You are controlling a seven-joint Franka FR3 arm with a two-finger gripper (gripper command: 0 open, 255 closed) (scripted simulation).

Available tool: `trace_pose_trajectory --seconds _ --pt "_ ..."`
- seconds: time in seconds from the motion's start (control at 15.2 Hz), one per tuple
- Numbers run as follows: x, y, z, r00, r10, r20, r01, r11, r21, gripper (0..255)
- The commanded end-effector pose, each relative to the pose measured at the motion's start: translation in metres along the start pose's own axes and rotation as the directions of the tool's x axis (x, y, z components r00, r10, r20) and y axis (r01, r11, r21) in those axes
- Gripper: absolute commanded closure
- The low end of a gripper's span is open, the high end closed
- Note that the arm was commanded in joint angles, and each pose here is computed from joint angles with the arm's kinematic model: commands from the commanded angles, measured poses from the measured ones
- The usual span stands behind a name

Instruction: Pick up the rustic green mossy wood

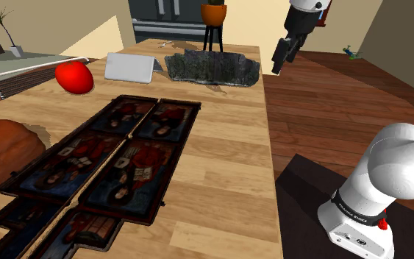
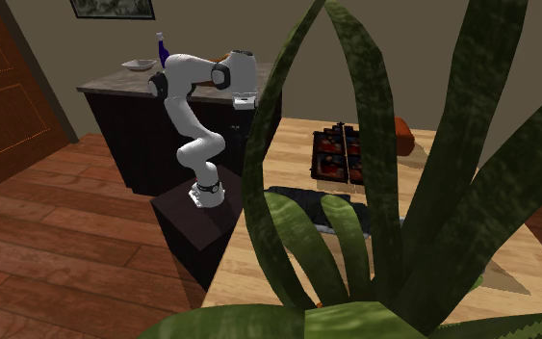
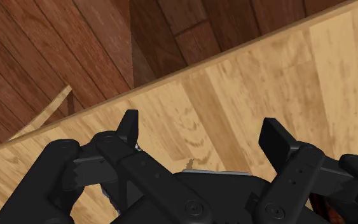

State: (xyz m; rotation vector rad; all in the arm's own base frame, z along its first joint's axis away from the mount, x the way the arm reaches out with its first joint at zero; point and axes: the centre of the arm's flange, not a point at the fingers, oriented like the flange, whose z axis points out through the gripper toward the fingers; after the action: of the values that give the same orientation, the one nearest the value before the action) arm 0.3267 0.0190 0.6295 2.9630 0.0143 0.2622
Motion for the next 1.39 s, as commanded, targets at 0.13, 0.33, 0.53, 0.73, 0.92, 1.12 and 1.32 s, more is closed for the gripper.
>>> trace_pose_trajectory --seconds 0.13,0.33,0.53,0.73,0.92,1.12,1.32 --pt "0.026 0.010 0.004 0.999 -0.051 0.008 0.051 0.999 0.006 0" --pt "0.065 0.023 0.012 0.992 -0.128 0.020 0.128 0.992 0.016 0" --pt "0.105 0.033 0.019 0.978 -0.204 0.032 0.203 0.979 0.026 0" --pt "0.145 0.040 0.028 0.959 -0.279 0.042 0.277 0.960 0.038 0" --pt "0.186 0.044 0.037 0.935 -0.352 0.051 0.350 0.936 0.050 0" --pt "0.227 0.044 0.046 0.904 -0.423 0.060 0.420 0.905 0.063 0" --pt "0.267 0.041 0.056 0.868 -0.492 0.067 0.487 0.870 0.077 0"
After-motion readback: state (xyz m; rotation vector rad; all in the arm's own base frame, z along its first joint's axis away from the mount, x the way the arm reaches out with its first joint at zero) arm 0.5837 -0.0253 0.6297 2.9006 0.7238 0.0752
